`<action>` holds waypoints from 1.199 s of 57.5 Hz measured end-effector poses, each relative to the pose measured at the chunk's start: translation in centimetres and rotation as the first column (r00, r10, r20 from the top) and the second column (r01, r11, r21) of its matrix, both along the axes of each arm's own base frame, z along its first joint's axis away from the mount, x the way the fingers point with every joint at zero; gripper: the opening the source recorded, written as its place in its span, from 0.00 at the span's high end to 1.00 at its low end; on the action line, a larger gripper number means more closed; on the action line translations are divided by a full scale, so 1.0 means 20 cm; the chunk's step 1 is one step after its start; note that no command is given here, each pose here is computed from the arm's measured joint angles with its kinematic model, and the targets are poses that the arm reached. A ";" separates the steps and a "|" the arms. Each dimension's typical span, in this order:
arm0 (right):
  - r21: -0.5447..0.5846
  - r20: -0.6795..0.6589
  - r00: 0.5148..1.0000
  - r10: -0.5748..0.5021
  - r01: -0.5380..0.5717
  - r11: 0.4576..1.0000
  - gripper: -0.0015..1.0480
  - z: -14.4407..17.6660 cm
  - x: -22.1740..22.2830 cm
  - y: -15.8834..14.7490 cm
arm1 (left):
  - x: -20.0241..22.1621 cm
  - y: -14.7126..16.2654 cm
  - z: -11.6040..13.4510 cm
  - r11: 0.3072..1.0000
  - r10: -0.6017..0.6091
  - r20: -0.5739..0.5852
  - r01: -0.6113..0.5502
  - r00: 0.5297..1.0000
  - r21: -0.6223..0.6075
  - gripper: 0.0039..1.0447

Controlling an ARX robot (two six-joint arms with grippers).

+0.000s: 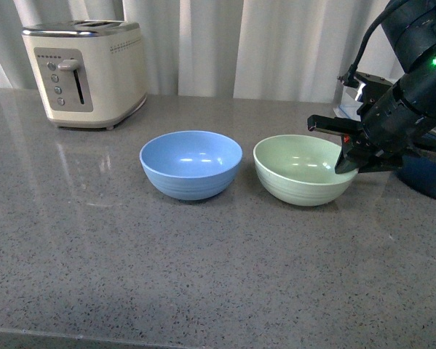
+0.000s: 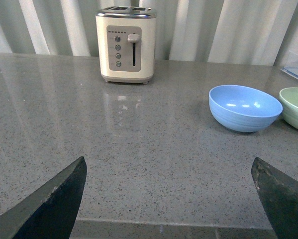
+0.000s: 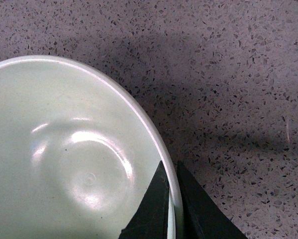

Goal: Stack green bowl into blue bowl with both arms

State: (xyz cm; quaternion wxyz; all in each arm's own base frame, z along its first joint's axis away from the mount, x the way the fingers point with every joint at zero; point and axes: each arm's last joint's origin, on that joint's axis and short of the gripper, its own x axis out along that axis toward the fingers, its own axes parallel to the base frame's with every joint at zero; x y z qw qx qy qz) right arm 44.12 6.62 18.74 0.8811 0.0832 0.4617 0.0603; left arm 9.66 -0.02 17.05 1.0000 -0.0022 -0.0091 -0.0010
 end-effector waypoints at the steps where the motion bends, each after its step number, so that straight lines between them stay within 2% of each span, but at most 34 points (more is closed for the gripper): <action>1: 0.001 0.001 1.000 0.000 0.000 1.000 0.99 0.00 0.00 0.00 | 0.00 0.00 0.00 1.000 0.000 0.000 0.000 1.000 0.000 0.06; 13: 0.005 0.021 1.000 0.010 -0.010 1.000 0.99 0.04 0.01 -0.01 | 0.00 0.00 0.00 1.000 0.000 0.000 0.000 1.000 0.000 0.06; 27: 0.035 0.092 0.994 0.051 -0.055 0.998 0.99 0.21 0.01 0.02 | 0.00 0.00 0.00 1.000 0.000 0.000 0.000 1.000 0.000 0.06; 41: 0.061 0.134 0.983 0.123 -0.132 0.989 0.99 0.33 -0.02 0.13 | 0.00 0.00 0.00 1.000 0.000 0.000 0.000 1.000 0.000 0.06; 59: 0.071 0.163 0.964 0.212 -0.226 0.972 0.99 0.39 -0.03 0.28 | 0.00 0.00 0.00 1.000 0.000 0.000 0.000 1.000 0.000 0.06; 69: 0.070 0.154 0.956 0.250 -0.263 0.962 0.99 0.38 -0.01 0.36 | 0.00 0.00 0.00 1.000 0.000 0.000 0.000 1.000 0.000 0.06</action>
